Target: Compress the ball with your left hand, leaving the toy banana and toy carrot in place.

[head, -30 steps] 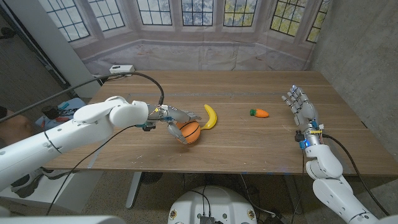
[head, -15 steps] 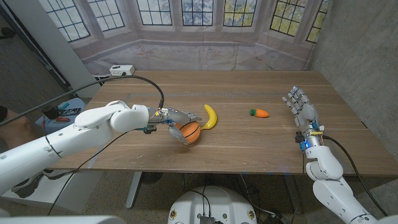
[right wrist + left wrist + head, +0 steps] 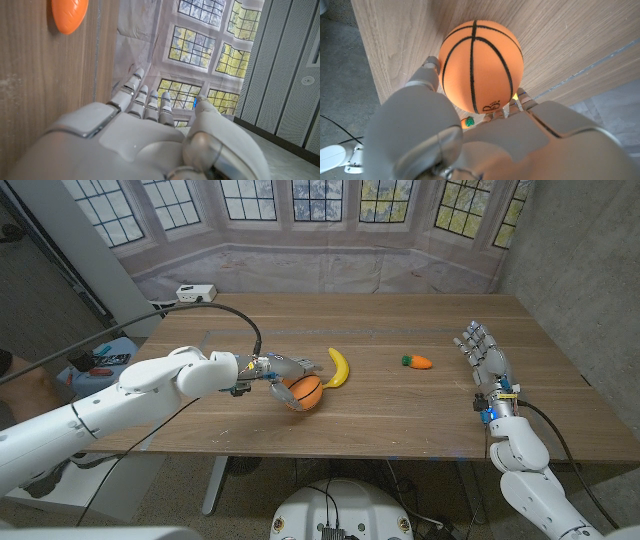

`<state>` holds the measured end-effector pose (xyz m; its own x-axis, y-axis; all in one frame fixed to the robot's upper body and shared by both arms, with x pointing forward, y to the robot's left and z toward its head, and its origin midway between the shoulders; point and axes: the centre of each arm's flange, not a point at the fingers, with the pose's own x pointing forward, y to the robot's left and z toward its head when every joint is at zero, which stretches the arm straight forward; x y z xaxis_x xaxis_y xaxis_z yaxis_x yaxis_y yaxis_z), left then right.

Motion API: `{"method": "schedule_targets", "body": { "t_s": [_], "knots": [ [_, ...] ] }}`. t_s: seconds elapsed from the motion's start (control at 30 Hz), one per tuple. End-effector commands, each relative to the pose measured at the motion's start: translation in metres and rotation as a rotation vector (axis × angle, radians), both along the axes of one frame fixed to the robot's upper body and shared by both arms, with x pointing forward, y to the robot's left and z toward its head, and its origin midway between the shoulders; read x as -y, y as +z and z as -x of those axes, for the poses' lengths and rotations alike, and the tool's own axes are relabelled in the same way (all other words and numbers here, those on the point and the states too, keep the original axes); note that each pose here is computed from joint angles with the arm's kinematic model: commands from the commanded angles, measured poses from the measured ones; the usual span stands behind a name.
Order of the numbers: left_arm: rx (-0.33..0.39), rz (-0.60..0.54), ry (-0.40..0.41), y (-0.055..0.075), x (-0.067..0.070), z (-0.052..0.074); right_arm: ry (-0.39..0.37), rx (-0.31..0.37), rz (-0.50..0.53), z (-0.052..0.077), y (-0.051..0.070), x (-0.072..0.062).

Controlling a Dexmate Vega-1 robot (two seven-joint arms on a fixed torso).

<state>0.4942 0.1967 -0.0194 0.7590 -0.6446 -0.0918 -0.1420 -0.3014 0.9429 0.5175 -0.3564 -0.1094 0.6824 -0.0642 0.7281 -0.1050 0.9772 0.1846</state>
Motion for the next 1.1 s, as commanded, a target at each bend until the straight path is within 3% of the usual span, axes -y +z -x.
{"method": "schedule_targets", "body": {
  "t_s": [0.03,0.43,1.1],
  "knots": [
    [0.026,0.021,0.007,-0.0044,-0.0012,-0.0028,-0.003,-0.003,-0.014,0.0006,-0.0040,0.0011],
    [-0.014,0.013,0.025,-0.0055,0.0028,-0.0077,-0.006,-0.005,-0.030,0.0025,-0.0059,0.0047],
    [-0.003,0.035,0.015,-0.0076,0.0051,-0.0107,-0.004,-0.011,-0.043,0.0029,-0.0090,0.0051]
  ]
}}
